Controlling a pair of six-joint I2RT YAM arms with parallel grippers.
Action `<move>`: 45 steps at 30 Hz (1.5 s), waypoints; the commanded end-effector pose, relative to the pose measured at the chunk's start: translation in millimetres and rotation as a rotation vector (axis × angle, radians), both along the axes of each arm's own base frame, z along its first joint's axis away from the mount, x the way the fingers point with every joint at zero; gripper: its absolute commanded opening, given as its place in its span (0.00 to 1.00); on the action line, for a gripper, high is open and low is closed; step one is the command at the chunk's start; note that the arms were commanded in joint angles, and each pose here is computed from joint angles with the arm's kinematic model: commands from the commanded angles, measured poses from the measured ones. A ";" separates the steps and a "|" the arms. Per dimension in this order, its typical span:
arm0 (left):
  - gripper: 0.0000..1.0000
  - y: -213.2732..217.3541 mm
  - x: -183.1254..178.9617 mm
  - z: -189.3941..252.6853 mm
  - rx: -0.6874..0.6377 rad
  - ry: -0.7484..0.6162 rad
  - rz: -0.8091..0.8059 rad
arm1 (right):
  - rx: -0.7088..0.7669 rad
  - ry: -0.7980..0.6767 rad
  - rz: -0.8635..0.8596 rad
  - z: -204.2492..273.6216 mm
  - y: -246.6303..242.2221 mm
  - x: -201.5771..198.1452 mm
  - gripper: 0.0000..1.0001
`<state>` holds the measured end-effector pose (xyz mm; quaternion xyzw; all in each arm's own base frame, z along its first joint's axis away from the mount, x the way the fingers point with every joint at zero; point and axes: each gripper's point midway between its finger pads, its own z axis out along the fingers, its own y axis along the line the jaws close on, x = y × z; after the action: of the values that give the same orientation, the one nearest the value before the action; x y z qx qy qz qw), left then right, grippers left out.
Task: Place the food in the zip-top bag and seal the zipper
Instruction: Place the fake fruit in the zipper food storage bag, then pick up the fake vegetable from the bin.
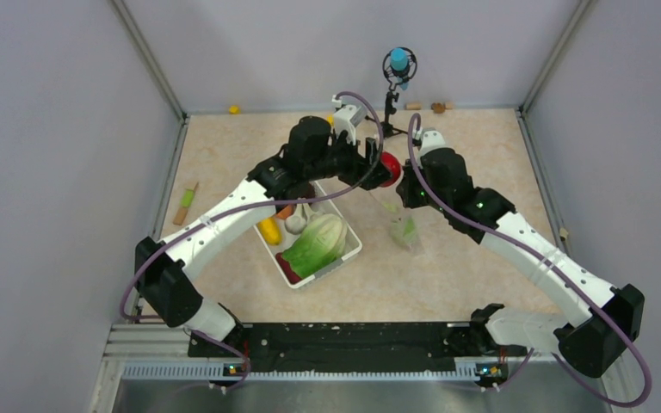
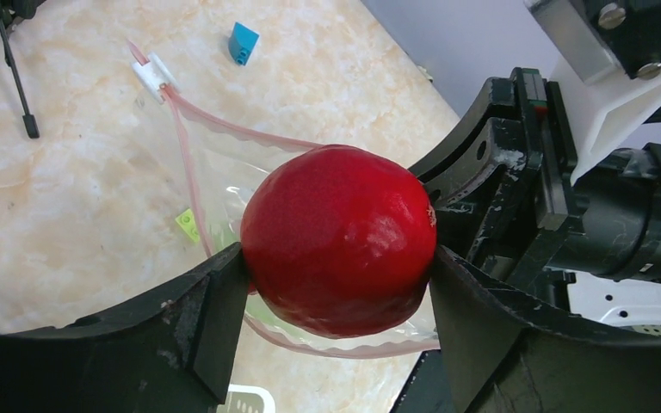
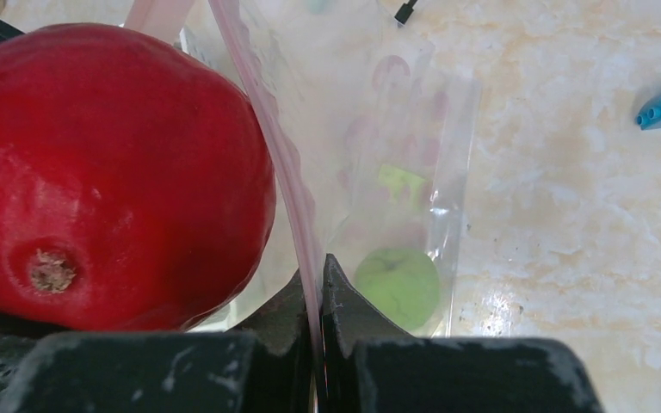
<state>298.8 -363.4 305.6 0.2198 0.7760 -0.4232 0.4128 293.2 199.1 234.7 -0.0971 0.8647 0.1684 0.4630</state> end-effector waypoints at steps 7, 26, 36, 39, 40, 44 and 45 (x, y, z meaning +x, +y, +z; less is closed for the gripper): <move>0.97 -5.5 -5.1 38.4 -0.061 -0.085 -0.022 | 0.038 -0.059 -0.015 19.9 -2.5 5.1 0.00; 0.97 57.1 -35.6 37.9 -0.042 -0.155 0.130 | -0.017 -0.101 -0.099 63.4 -21.3 15.9 0.00; 0.97 103.5 -32.6 -40.4 0.103 -0.040 0.349 | -0.068 -0.069 -0.112 60.2 -27.4 17.7 0.00; 0.97 113.7 -34.1 -64.2 0.144 0.008 0.396 | -0.100 -0.076 -0.205 70.8 -43.3 21.7 0.00; 0.97 118.1 -35.0 -71.6 0.158 0.021 0.413 | -0.081 -0.113 -0.225 82.8 -47.1 22.2 0.00; 0.97 131.2 -38.7 -105.2 0.197 0.044 0.451 | -0.008 -0.212 -0.203 106.0 -48.7 15.7 0.00; 0.97 132.6 -39.7 -112.8 0.197 0.054 0.454 | -0.015 -0.205 -0.200 103.3 -48.4 15.6 0.00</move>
<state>257.3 -242.4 203.5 0.0983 0.8562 -0.2559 0.4378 309.2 162.3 288.7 -0.0566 0.8632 0.0836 0.4946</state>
